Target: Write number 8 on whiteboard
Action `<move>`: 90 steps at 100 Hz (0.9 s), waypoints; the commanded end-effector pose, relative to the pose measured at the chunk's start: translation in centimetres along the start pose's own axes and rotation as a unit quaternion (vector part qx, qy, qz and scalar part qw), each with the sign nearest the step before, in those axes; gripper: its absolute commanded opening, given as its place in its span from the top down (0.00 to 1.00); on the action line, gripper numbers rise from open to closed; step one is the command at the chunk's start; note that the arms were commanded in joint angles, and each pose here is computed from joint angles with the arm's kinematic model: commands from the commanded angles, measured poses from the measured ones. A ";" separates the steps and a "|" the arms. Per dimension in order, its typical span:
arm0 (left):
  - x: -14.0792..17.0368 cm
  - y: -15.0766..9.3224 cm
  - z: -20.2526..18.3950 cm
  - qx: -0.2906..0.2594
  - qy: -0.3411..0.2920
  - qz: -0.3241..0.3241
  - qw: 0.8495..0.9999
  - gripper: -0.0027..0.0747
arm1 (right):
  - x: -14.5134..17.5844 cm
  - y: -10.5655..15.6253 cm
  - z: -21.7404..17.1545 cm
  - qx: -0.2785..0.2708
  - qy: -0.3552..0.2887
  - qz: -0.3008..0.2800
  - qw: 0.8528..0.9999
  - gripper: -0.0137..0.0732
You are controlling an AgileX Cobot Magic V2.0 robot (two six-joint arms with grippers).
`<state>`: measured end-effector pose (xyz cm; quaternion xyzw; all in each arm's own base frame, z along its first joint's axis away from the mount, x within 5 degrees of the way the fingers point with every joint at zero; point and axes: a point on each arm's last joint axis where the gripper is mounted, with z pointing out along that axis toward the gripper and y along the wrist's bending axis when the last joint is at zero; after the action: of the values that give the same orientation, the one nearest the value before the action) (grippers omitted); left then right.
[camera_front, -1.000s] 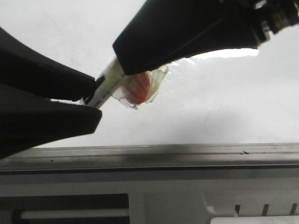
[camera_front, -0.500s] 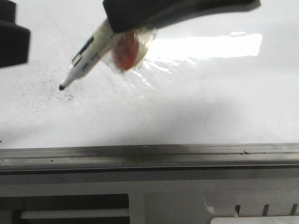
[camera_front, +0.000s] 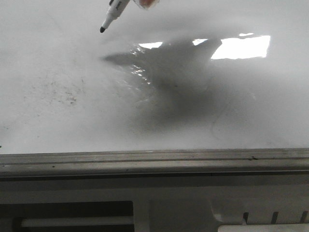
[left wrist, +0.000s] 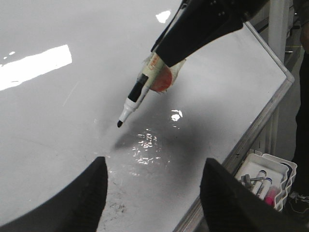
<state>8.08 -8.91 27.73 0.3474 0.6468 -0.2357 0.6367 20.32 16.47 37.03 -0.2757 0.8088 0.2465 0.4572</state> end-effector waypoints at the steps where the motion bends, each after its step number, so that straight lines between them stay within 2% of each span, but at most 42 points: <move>1: -1.5 -0.2 0.0 0.014 -0.043 -0.015 0.999 0.47 | -2.2 -0.5 -1.1 0.017 -0.055 -0.001 0.998 0.91; 11: -1.5 -0.1 0.0 0.013 -0.043 -0.028 0.999 0.47 | -2.1 -1.1 -0.3 0.027 -0.049 0.001 0.998 0.91; 29: -1.6 -0.1 0.0 0.012 -0.044 -0.035 0.998 0.47 | -1.1 -1.4 2.0 0.021 0.000 0.006 1.000 0.91; 48: -1.6 -0.1 0.0 0.012 -0.044 -0.035 0.998 0.47 | -1.0 -1.2 1.0 0.024 0.007 -0.014 1.000 0.91; 60: -1.6 -0.1 0.0 0.012 -0.044 -0.035 0.998 0.47 | -0.2 -1.5 0.4 0.041 0.056 -0.034 0.997 0.91; 70: -1.6 -0.1 0.0 0.012 -0.044 -0.035 0.998 0.47 | 0.4 -1.6 0.6 0.043 0.079 -0.028 0.996 0.91; 80: -1.6 -0.1 0.0 0.012 -0.044 -0.035 0.998 0.47 | 0.5 -1.0 1.4 0.030 0.079 -0.028 0.996 0.91; 90: -1.6 -0.1 0.0 0.012 -0.044 -0.035 0.998 0.47 | 0.0 -0.2 2.3 0.020 0.052 -0.032 0.998 0.91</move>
<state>8.11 -8.87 27.72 0.3315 0.6555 -0.2477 0.6317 21.38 17.06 34.24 -0.3096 0.8568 0.1909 0.3654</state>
